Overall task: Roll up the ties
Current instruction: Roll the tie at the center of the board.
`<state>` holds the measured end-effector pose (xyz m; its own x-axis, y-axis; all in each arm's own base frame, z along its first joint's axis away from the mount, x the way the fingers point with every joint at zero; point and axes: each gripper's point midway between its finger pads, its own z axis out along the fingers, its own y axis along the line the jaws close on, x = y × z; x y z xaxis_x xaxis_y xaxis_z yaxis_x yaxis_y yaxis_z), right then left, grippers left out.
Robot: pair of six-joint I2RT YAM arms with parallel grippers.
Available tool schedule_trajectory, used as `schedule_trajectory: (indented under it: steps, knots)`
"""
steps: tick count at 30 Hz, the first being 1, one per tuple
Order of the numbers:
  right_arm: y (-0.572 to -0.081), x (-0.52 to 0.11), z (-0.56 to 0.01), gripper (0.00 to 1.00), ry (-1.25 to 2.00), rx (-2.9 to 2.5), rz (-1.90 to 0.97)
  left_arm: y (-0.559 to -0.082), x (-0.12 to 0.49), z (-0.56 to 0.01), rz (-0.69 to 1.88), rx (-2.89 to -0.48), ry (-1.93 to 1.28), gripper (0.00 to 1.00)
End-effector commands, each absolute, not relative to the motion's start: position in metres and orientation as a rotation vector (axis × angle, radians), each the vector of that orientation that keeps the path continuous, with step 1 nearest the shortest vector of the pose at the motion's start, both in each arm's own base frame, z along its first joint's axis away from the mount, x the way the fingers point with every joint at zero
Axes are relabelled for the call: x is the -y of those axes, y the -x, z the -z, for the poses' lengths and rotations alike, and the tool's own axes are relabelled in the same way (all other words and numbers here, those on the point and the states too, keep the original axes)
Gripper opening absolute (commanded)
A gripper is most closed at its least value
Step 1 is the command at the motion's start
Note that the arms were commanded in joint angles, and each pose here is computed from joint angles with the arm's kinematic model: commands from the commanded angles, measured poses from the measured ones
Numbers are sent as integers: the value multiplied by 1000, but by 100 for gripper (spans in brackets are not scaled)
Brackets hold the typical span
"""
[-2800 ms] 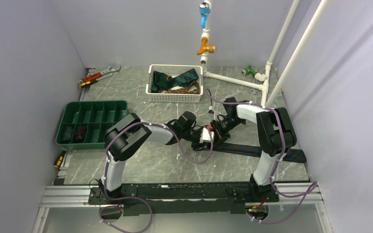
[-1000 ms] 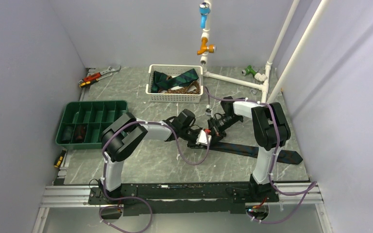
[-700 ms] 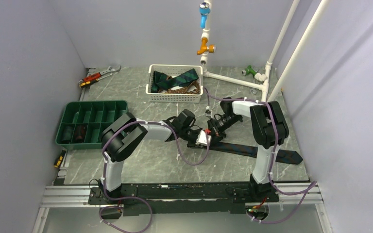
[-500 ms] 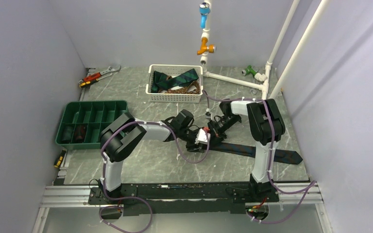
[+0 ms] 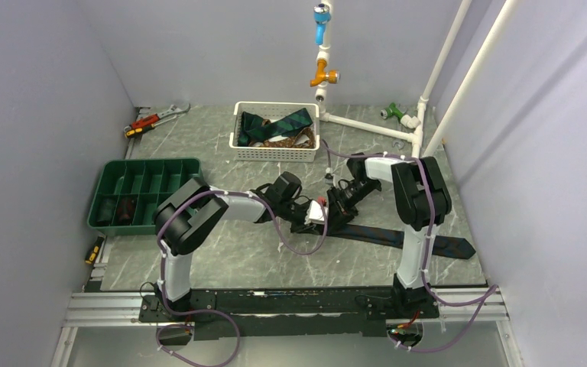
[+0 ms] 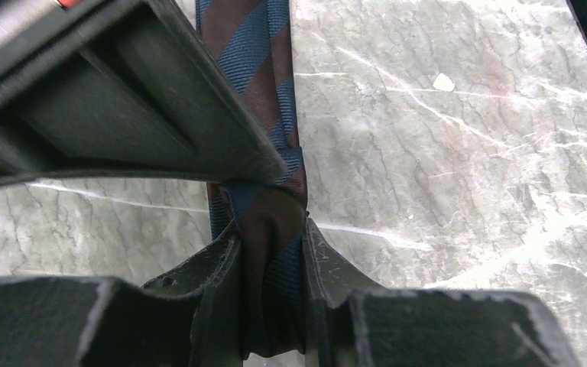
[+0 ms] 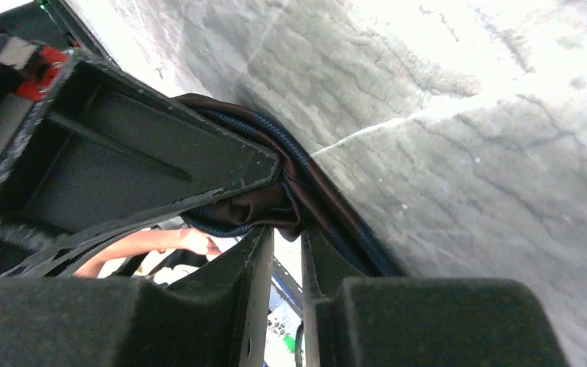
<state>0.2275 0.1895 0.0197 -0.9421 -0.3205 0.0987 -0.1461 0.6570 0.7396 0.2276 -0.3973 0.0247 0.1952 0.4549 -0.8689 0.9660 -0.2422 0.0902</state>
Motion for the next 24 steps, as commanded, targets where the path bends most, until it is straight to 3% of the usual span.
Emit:
schedule_trajectory:
  steps: [1,2,4,12,15,24]
  knots:
    - [-257,-190,-46,11,-497,2804,1236,-199,366,19,1063,-1613,-1825,17]
    - [-257,-191,-46,0,-502,2802,1250,-199,365,20,1069,-1623,-1815,17]
    - [-259,-192,-42,0,-501,2808,1239,-198,364,20,1079,-1633,-1808,20]
    - [-255,-185,-11,0,-584,2803,1034,-222,351,0,1084,-1643,-1644,74]
    - [-252,-179,1,0,-593,2819,944,-229,338,-12,1041,-1542,-1612,78]
    - [-251,-177,12,0,-660,2827,854,-248,348,-23,956,-1437,-1594,75]
